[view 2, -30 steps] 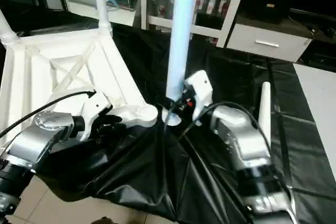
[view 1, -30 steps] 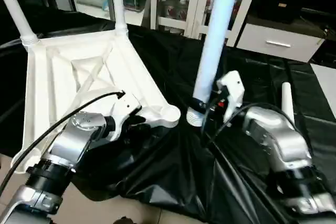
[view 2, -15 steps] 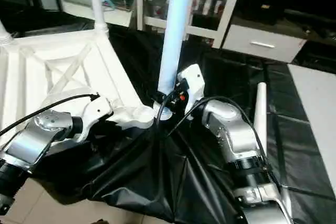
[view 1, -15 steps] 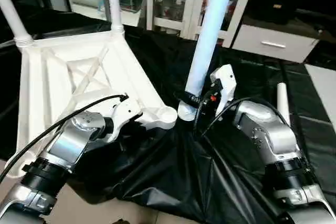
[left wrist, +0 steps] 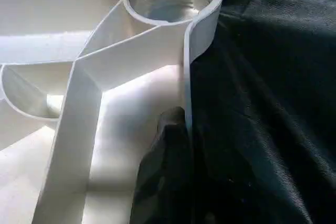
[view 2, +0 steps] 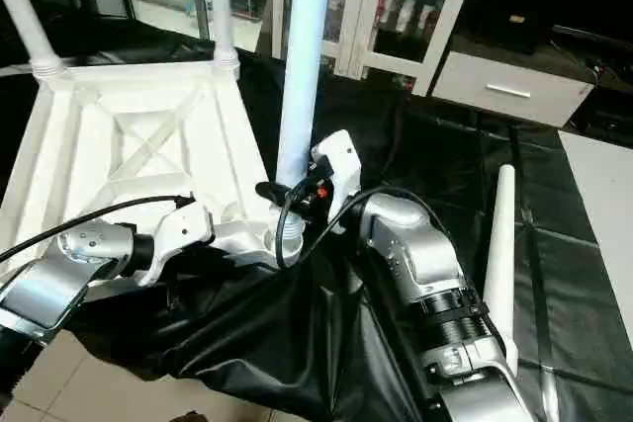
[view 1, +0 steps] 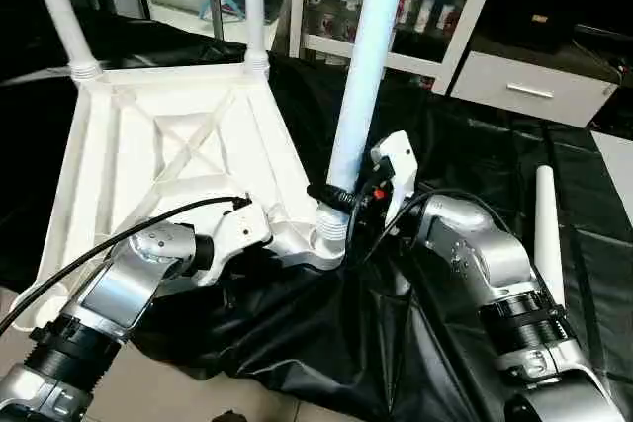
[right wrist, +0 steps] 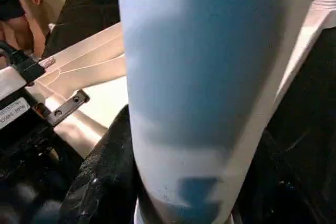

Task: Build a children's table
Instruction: Insert table leg to table base

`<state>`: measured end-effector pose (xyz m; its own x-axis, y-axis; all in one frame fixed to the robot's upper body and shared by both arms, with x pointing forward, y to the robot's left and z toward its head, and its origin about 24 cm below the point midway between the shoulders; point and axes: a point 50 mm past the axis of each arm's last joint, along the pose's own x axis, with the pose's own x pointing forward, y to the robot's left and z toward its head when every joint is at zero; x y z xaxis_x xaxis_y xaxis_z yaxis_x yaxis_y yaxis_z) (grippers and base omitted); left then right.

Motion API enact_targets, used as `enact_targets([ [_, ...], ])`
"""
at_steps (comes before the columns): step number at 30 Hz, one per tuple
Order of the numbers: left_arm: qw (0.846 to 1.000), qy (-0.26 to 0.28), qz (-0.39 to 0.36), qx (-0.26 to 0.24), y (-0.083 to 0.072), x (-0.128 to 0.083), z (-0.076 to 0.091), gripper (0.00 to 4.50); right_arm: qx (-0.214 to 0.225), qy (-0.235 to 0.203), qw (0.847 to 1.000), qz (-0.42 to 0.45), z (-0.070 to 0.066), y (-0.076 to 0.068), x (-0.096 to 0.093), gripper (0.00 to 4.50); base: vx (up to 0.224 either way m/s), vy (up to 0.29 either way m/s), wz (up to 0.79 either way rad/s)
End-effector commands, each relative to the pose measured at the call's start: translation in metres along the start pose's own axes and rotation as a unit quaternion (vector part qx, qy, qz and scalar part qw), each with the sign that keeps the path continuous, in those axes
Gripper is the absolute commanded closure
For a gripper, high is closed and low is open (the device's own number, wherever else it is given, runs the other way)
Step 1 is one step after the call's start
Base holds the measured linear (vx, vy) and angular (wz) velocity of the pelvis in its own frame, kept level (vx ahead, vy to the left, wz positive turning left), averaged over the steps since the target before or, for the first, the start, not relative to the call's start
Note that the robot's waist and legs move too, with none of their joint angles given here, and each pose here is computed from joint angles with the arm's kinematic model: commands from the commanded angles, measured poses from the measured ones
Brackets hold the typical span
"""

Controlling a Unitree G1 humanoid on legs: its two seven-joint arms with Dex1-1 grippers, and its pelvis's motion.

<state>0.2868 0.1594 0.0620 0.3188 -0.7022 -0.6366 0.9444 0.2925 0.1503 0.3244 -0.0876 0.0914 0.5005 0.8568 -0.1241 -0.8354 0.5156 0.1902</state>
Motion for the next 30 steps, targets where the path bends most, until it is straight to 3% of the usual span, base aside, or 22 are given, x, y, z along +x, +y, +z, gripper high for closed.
enact_targets([
  [1,1.000,-0.006,-0.030,0.003,-0.010,0.013,-0.003,4.50,-0.009,0.005,1.000,0.018,0.004,0.004,-0.001,2.62,0.000,0.000,0.00],
  [6,1.000,0.000,-0.023,0.008,-0.007,0.012,-0.005,4.50,-0.007,0.036,0.999,0.020,-0.009,0.004,-0.001,2.62,0.000,0.000,0.00],
  [17,0.999,-0.005,-0.031,0.011,-0.008,0.011,-0.005,4.50,0.030,0.026,0.999,-0.015,-0.018,-0.007,0.014,2.62,0.000,0.000,0.00],
  [22,0.999,-0.003,-0.031,0.015,-0.008,0.011,-0.005,4.50,0.050,0.042,0.998,-0.006,-0.028,-0.007,0.017,2.62,0.000,0.000,0.00],
  [25,1.000,-0.007,-0.022,0.013,-0.006,0.010,-0.004,4.50,0.065,0.050,0.997,-0.010,-0.040,-0.009,0.012,2.62,0.000,0.000,0.00],
  [30,1.000,-0.026,0.003,-0.004,-0.001,0.009,0.000,4.50,0.106,0.028,0.992,-0.054,-0.060,-0.015,-0.003,2.63,0.000,0.000,0.00],
])
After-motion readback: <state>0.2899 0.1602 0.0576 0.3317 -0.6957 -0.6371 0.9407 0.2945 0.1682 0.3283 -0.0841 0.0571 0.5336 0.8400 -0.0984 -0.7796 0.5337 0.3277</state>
